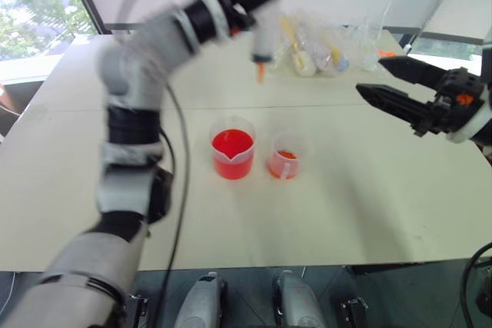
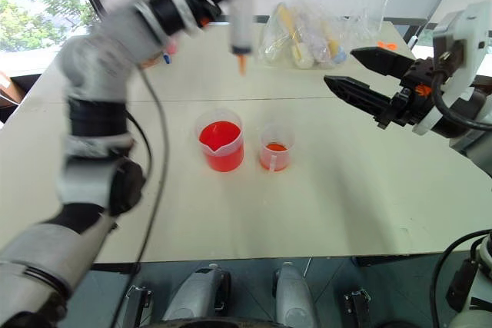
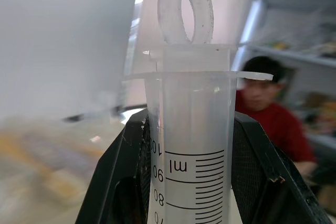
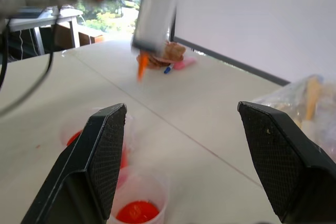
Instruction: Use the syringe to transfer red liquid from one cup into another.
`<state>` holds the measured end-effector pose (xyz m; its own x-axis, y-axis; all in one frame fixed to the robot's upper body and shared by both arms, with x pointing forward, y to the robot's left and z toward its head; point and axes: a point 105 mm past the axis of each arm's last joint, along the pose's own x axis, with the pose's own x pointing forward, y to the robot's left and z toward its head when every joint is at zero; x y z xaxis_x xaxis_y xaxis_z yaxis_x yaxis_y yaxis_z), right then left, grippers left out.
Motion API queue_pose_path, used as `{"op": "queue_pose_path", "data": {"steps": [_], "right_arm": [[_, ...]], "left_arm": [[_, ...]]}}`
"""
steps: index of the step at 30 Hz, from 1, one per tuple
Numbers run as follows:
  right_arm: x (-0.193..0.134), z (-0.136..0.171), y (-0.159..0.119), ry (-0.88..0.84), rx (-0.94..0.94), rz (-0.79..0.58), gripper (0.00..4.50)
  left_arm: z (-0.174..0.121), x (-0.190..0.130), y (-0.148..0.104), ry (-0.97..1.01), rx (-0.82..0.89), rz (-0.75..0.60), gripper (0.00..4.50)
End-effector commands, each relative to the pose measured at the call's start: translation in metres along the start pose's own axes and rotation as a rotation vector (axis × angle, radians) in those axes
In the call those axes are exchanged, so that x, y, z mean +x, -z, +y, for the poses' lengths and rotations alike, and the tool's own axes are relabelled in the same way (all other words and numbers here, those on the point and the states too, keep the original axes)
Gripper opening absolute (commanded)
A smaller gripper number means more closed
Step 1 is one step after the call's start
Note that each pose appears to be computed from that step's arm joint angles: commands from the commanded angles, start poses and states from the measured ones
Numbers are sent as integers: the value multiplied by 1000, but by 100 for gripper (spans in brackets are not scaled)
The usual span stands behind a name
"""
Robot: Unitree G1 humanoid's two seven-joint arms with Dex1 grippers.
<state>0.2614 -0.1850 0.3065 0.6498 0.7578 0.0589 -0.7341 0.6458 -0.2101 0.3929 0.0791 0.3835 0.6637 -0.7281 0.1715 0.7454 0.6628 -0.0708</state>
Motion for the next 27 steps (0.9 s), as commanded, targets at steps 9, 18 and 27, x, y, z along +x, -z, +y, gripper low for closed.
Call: {"op": "queue_pose_path", "data": {"steps": [9, 18, 27], "right_arm": [[18, 46, -1, -336, -24, 8, 352], [25, 63, 14, -405, 32, 18, 352], [25, 63, 23, -374, 52, 36, 358]], "left_arm": [[87, -97, 159, -506, -294, 797, 142], [70, -110, 227, -540, -508, 945, 142], [79, -105, 217, -561, -430, 865, 447]]}}
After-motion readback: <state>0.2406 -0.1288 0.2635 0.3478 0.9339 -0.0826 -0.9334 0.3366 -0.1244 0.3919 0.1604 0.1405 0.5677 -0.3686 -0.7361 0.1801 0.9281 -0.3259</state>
